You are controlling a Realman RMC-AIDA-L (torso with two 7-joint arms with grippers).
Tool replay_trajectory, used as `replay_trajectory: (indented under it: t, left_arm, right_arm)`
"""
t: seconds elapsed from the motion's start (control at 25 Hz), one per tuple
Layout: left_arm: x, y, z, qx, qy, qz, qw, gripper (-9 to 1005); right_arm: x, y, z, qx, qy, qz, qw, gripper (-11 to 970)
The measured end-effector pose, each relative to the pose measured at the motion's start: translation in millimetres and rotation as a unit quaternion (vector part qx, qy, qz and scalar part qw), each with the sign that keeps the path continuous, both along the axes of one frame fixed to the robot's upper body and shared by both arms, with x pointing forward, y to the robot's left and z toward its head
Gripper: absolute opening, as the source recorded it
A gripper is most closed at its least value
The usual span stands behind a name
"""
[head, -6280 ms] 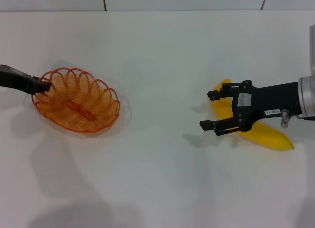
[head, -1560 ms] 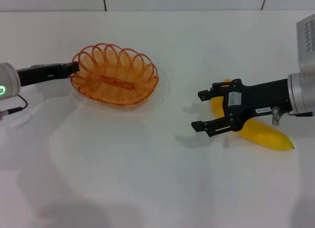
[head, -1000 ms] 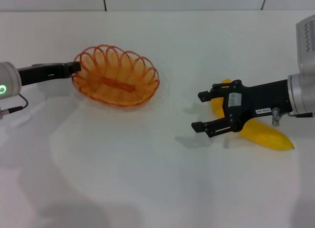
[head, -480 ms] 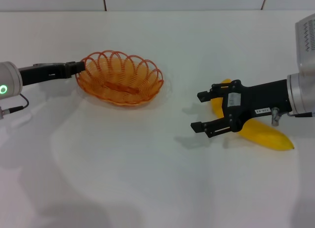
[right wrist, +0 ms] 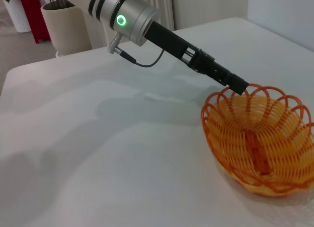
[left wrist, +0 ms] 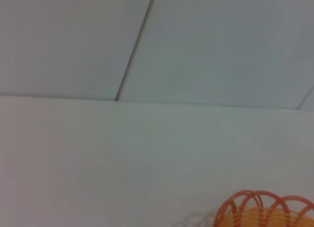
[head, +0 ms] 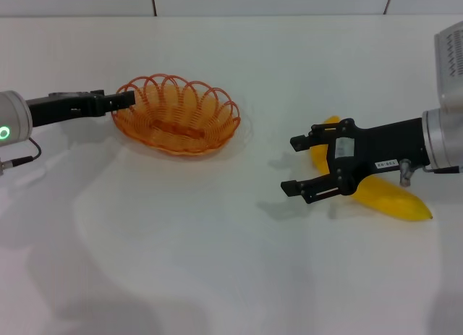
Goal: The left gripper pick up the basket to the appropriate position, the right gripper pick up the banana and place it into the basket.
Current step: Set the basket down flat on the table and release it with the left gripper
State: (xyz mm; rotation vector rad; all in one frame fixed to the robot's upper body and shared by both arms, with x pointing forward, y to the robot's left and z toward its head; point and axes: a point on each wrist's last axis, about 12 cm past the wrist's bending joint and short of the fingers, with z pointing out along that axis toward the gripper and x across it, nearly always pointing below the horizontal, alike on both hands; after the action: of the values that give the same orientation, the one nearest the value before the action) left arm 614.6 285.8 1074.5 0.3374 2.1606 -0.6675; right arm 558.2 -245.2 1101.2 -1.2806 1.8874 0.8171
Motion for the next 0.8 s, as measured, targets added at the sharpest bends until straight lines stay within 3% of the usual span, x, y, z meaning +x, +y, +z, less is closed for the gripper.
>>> replay_trajectory:
  t: [0.16, 0.36, 0.8]
  left_arm:
    - [-1.6, 0.4, 0.1, 0.013, -0.013, -0.016, 1.000, 590]
    - [-4.6, 4.8, 0.7, 0.026, -0.038, -0.024, 0.999, 795]
    - [-20.7, 14.9, -0.9, 0.036, -0.121, -0.053, 0.991, 787]
  right_arm:
    - [-0.7, -0.6, -0.6, 0.000, 0.001, -0.001, 1.000, 879]
    - [0.0, -0.5, -0.4, 0.000, 0.000, -0.002, 1.000, 879]
    - [0.5, -1.9, 0.1, 0.004, -0.001, -0.008, 1.000, 879]
